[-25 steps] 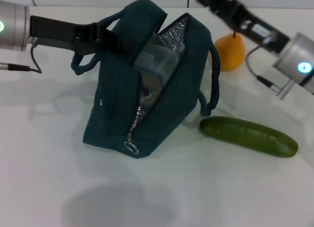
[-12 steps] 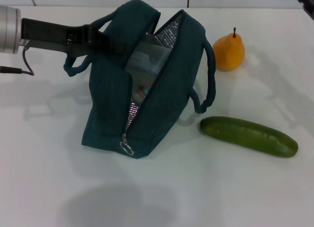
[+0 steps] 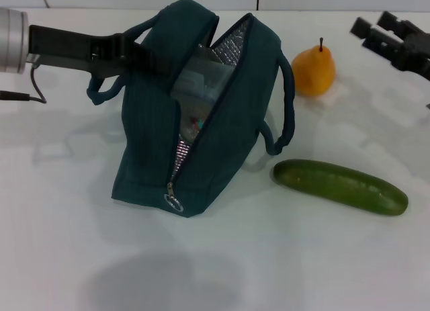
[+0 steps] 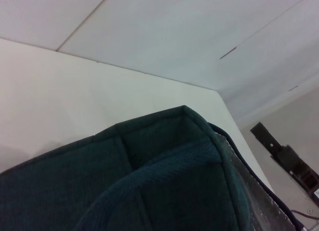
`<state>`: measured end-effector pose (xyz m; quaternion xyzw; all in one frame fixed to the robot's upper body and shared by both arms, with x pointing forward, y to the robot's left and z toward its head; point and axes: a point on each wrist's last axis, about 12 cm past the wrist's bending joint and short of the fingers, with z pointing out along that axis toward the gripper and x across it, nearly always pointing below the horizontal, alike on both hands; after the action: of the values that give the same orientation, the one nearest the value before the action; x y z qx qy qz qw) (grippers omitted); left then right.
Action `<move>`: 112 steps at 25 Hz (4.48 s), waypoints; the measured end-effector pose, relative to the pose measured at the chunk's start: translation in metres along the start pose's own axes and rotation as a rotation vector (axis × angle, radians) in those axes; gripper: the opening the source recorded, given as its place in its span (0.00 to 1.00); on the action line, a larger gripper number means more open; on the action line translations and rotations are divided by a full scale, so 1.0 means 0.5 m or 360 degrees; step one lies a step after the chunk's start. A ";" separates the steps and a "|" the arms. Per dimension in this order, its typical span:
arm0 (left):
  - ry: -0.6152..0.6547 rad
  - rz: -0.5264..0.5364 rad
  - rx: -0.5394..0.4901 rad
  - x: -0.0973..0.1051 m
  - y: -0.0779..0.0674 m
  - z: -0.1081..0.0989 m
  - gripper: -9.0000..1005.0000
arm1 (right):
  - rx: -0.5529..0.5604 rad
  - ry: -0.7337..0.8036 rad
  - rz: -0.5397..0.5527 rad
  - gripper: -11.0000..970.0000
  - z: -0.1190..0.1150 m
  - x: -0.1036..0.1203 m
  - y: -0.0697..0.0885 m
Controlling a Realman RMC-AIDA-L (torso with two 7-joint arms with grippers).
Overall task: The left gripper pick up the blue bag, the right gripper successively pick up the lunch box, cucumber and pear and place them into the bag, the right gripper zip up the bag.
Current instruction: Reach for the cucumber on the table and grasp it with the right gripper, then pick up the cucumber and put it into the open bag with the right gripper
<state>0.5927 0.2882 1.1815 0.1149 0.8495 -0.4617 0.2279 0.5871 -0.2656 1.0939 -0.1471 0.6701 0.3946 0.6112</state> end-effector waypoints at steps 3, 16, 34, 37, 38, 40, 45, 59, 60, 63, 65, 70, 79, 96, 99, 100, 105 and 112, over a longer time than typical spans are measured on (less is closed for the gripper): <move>-0.0002 -0.0004 -0.0003 0.002 0.002 -0.002 0.05 | -0.0085 0.0118 -0.0075 0.91 0.012 -0.017 0.002; 0.0009 0.0008 -0.0016 -0.003 0.000 -0.001 0.05 | -0.0327 0.1379 -0.0329 0.87 0.074 -0.261 0.046; 0.0005 0.0021 -0.0024 -0.016 -0.005 0.005 0.05 | -0.0488 0.2111 -0.0952 0.87 0.158 -0.237 0.138; 0.0009 0.0019 -0.0019 -0.015 -0.006 0.008 0.05 | -0.0548 0.2107 -0.0979 0.87 0.162 -0.216 0.139; 0.0009 0.0019 -0.0018 -0.015 -0.006 0.008 0.05 | -0.0553 0.2106 -0.0974 0.87 0.163 -0.209 0.138; 0.0010 0.0019 -0.0017 -0.015 -0.006 0.009 0.05 | -0.0556 0.2119 -0.0955 0.87 0.164 -0.197 0.134; 0.0011 0.0021 -0.0013 -0.016 -0.008 0.011 0.05 | -0.0567 0.2126 -0.0922 0.87 0.171 -0.165 0.136; 0.0012 0.0029 -0.0010 -0.018 -0.009 0.012 0.05 | -0.0528 0.2166 -0.0890 0.87 0.176 -0.103 0.133; 0.0012 0.0029 -0.0010 -0.018 -0.010 0.012 0.05 | -0.0528 0.2166 -0.0883 0.87 0.176 -0.101 0.133; 0.0011 0.0031 -0.0011 -0.018 -0.009 0.012 0.05 | -0.0525 0.2169 -0.0863 0.87 0.174 -0.094 0.131; 0.0011 0.0032 -0.0011 -0.018 -0.009 0.012 0.05 | -0.0521 0.2169 -0.0848 0.87 0.174 -0.088 0.128; 0.0012 0.0034 -0.0010 -0.018 -0.009 0.012 0.05 | -0.0530 0.2157 -0.0833 0.87 0.176 -0.075 0.128; 0.0015 0.0035 -0.0005 -0.016 -0.010 0.016 0.05 | -0.0543 0.2165 -0.0846 0.87 0.181 -0.056 0.131; 0.0018 0.0028 -0.0009 -0.012 -0.007 0.015 0.05 | -0.0536 0.2165 -0.0861 0.86 0.180 -0.041 0.130; 0.0018 0.0028 -0.0009 -0.012 -0.008 0.016 0.05 | -0.0535 0.2164 -0.0861 0.86 0.180 -0.041 0.130; 0.0018 0.0029 -0.0009 -0.012 -0.008 0.016 0.05 | -0.0534 0.2163 -0.0861 0.86 0.180 -0.041 0.130; 0.0018 0.0029 -0.0009 -0.012 -0.008 0.016 0.05 | -0.0521 0.2155 -0.0868 0.80 0.181 -0.043 0.127; 0.0019 0.0035 -0.0007 -0.015 -0.010 0.017 0.05 | -0.0524 0.2181 -0.0890 0.63 0.180 -0.040 0.128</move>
<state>0.5995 0.2785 1.1847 0.1265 0.8505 -0.4568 0.2281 0.6112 -0.1664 1.1403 -0.6133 0.7701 0.1402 0.1054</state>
